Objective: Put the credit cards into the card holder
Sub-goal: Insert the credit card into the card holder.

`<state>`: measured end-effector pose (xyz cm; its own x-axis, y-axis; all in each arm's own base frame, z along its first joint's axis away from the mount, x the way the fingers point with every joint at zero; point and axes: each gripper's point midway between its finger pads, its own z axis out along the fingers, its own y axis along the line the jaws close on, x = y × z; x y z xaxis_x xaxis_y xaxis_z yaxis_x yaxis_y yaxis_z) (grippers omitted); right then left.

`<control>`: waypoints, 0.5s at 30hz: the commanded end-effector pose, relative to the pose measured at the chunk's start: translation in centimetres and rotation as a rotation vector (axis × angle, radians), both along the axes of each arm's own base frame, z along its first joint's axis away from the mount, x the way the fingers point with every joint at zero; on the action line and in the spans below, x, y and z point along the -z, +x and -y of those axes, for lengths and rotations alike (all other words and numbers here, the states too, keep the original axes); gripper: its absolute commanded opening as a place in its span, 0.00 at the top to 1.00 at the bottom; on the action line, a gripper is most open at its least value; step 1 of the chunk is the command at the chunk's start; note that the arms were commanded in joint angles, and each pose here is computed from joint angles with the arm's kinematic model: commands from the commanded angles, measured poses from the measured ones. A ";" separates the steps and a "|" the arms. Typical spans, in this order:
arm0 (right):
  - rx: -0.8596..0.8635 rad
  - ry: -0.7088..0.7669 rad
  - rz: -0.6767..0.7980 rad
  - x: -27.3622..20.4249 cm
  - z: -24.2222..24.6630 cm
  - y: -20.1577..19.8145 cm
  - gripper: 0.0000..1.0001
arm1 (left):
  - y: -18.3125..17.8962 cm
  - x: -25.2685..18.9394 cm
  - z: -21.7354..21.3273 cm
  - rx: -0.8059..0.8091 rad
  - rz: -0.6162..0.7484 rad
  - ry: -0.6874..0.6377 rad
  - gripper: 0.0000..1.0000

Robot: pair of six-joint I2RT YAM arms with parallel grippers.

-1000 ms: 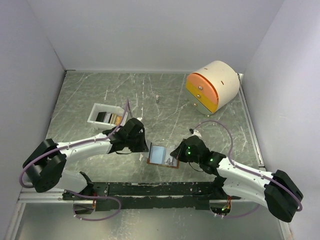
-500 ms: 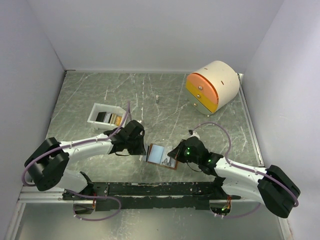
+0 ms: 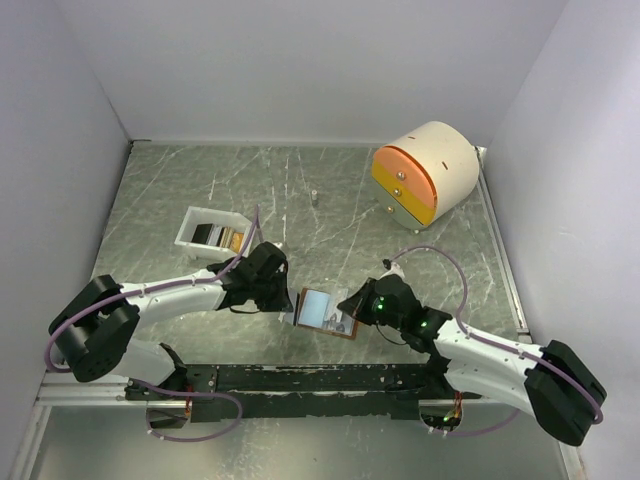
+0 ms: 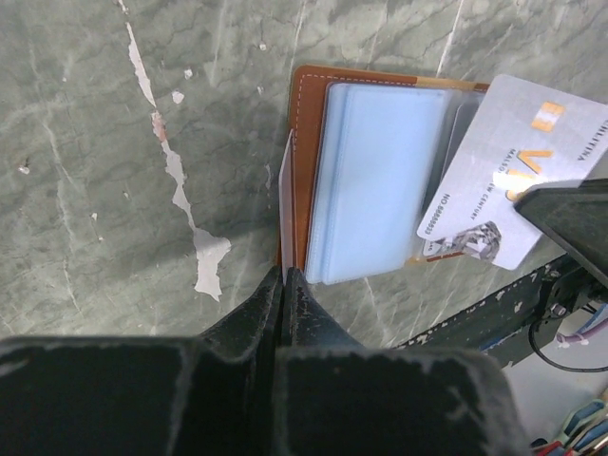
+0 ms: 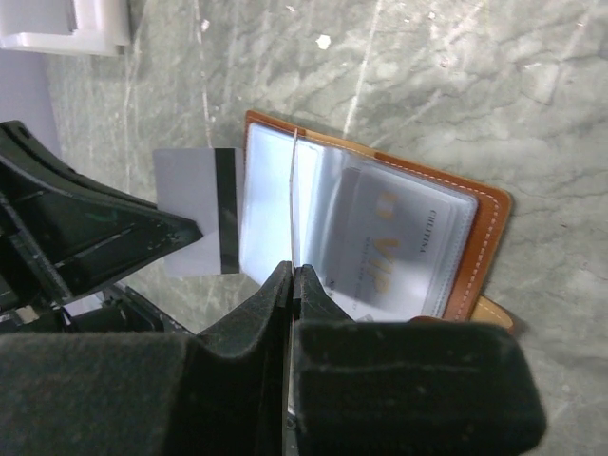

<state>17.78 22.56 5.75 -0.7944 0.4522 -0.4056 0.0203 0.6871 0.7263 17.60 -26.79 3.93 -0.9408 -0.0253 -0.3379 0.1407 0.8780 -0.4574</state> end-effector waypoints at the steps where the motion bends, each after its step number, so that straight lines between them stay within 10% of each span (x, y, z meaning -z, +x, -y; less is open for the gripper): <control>1: 0.033 -0.034 -0.020 1.4 0.9 0.0 1.00 | -1.1 0.6 -0.1 0.011 -0.039 -0.014 0.93; 15: 0.060 -0.008 -0.030 1.8 1.7 0.3 1.00 | -2.3 1.3 -0.1 0.009 -0.086 -0.020 0.93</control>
<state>17.93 21.17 4.03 -0.7887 0.4739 -0.3915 0.0738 0.7052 0.7051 17.09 -27.37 3.81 -0.9501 -0.0496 -0.3081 0.1184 0.8561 -0.5031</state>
